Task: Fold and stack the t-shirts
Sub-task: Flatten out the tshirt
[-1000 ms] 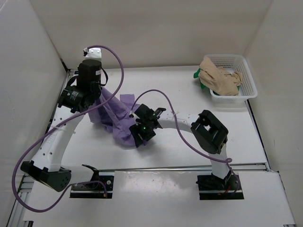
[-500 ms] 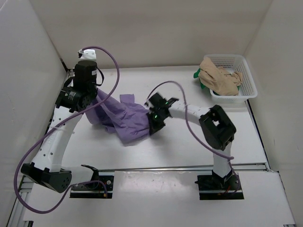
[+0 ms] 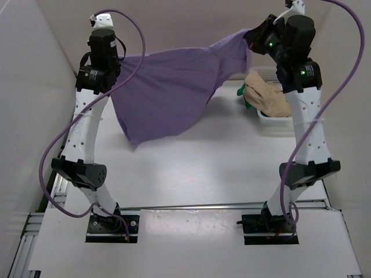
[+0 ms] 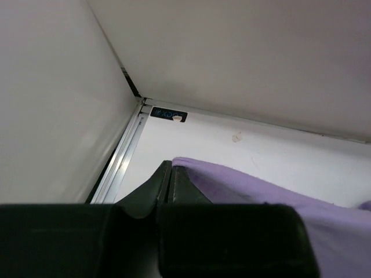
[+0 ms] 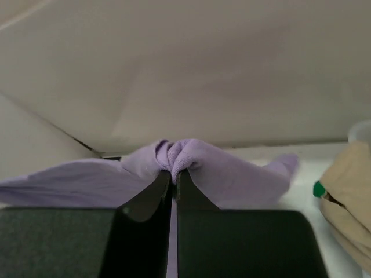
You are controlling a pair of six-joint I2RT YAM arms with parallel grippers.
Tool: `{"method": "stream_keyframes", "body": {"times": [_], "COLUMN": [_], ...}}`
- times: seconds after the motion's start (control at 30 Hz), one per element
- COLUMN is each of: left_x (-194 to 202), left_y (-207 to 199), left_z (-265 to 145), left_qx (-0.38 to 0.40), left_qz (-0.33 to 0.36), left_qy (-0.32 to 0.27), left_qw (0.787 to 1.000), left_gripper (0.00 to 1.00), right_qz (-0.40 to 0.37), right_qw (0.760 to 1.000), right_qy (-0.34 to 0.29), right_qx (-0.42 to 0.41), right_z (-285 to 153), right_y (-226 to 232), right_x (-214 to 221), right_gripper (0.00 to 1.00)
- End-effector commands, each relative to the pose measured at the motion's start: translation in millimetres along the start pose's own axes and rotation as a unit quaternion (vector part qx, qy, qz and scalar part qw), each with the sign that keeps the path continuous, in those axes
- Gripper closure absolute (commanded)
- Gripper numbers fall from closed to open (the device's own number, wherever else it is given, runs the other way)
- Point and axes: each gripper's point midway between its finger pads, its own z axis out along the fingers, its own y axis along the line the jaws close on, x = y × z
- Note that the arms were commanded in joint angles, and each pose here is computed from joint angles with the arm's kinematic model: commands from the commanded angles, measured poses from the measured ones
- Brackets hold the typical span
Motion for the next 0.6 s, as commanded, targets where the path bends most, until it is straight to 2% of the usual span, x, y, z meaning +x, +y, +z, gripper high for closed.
{"method": "stream_keyframes", "body": {"times": [0.0, 0.07, 0.17, 0.2, 0.23, 0.3, 0.33, 0.4, 0.43, 0.47, 0.53, 0.57], "left_x": [-8.3, 5.7, 61.7, 71.4, 107.1, 122.8, 161.4, 183.4, 228.2, 246.1, 276.4, 315.0], "left_y": [8.8, 5.2, -10.2, -11.9, -12.7, -4.6, -11.1, -2.1, -1.7, 4.0, 15.2, 25.1], "left_z": [-15.2, -15.2, -21.5, -32.3, -30.6, -48.9, -56.8, -80.5, -88.7, -94.3, -109.4, -114.8], "left_qx": [0.006, 0.016, 0.041, 0.050, 0.050, 0.052, 0.065, 0.075, 0.083, 0.082, 0.085, 0.079], "left_qz": [-0.012, -0.002, 0.038, 0.046, 0.069, 0.077, 0.106, 0.116, 0.147, 0.156, 0.172, 0.194], "left_qy": [-0.017, -0.002, 0.053, 0.059, 0.094, 0.100, 0.132, 0.136, 0.172, 0.185, 0.202, 0.237], "left_qw": [1.000, 1.000, 0.997, 0.996, 0.992, 0.991, 0.983, 0.981, 0.970, 0.967, 0.960, 0.949], "left_gripper": [0.90, 0.90, 0.90, 0.90, 0.90, 0.90, 0.90, 0.90, 0.90, 0.90, 0.90, 0.90], "right_qz": [-0.018, -0.023, -0.028, -0.030, -0.037, -0.060, -0.066, -0.073, -0.075, -0.070, -0.047, -0.045], "right_qw": [0.999, 0.998, 0.996, 0.992, 0.990, 0.985, 0.975, 0.969, 0.962, 0.951, 0.935, 0.927], "right_qy": [0.031, 0.056, 0.079, 0.118, 0.132, 0.157, 0.210, 0.230, 0.257, 0.296, 0.348, 0.368], "right_qx": [-0.008, 0.003, 0.013, 0.030, 0.036, 0.030, 0.036, 0.051, 0.048, 0.064, 0.059, 0.059], "right_z": [-0.6, -11.3, -36.4, -39.0, -45.7, -74.3, -85.6, -116.3, -130.2, -153.1, -179.9, -193.6], "right_y": [2.3, -7.1, -13.2, -25.5, -28.8, -20.8, -27.0, -34.0, -31.9, -48.7, -46.4, -47.6], "right_x": [24.1, 44.2, 66.5, 102.8, 117.2, 143.1, 191.1, 219.4, 246.3, 286.8, 336.0, 353.3], "right_gripper": [1.00, 1.00, 1.00, 1.00, 1.00, 1.00, 1.00, 1.00, 1.00, 1.00, 1.00, 1.00]}}
